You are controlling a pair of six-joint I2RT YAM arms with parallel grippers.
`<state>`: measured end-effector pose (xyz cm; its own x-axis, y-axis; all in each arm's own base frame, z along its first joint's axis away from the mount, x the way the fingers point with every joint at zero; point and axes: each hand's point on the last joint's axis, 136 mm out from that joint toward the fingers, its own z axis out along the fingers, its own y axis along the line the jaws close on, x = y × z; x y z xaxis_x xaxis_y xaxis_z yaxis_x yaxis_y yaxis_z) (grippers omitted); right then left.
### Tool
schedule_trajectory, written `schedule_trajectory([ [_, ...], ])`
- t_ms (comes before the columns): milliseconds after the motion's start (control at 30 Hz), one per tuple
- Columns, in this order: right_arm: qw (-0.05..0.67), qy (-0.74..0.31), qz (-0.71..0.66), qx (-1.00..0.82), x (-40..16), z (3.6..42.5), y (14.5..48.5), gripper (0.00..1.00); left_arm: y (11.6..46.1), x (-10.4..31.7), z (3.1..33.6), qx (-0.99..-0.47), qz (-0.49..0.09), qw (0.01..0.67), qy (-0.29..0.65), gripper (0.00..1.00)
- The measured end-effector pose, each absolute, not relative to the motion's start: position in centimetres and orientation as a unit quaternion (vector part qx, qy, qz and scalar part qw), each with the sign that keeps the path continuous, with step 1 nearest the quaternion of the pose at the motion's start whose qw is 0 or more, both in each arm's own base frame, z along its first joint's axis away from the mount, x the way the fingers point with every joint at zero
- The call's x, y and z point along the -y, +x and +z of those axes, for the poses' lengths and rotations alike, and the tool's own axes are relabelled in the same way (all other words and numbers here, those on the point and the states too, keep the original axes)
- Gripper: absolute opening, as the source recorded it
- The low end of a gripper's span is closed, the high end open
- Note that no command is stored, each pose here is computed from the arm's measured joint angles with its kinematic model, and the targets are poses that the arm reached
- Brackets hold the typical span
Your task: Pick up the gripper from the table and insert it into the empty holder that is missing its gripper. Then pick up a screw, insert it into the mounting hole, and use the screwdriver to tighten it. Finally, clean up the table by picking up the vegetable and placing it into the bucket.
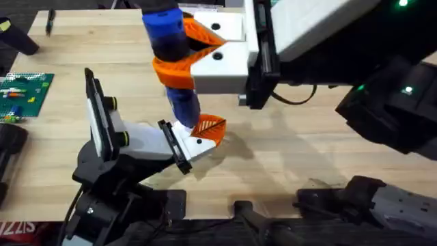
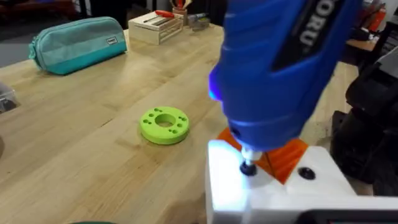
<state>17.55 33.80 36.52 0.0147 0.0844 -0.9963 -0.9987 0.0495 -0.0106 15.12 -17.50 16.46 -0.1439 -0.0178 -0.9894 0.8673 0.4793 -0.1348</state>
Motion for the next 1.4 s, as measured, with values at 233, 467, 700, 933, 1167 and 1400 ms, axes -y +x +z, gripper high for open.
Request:
schedule_trajectory([
  [233, 0.536, -0.469, 0.505, -0.487, -33.8, 36.5, 17.5, 0.044, 15.1, 17.5, 16.5, -0.648, -0.391, 0.566, 0.328, 0.018],
  [467, 0.540, -0.470, 0.506, -0.482, -33.8, 36.7, 17.5, 0.044, 15.1, 17.5, 16.5, -0.647, -0.391, 0.566, 0.328, 0.019],
  [700, 0.550, -0.471, 0.515, -0.459, -34.0, 37.5, 17.3, 0.044, 15.3, 17.4, 16.9, -0.642, -0.387, 0.575, 0.328, 0.019],
  [933, 0.591, -0.441, 0.542, -0.402, -32.6, 42.0, 16.5, 0.043, 15.2, 17.4, 16.5, -0.648, -0.389, 0.567, 0.326, 0.019],
  [1167, 0.592, -0.417, 0.557, -0.406, -31.7, 43.0, 17.1, 0.043, 15.2, 17.4, 16.5, -0.648, -0.389, 0.568, 0.326, 0.018],
  [1400, 0.590, -0.411, 0.557, -0.415, -31.5, 42.9, 17.6, 0.043, 15.2, 17.4, 16.5, -0.648, -0.389, 0.567, 0.326, 0.018],
])
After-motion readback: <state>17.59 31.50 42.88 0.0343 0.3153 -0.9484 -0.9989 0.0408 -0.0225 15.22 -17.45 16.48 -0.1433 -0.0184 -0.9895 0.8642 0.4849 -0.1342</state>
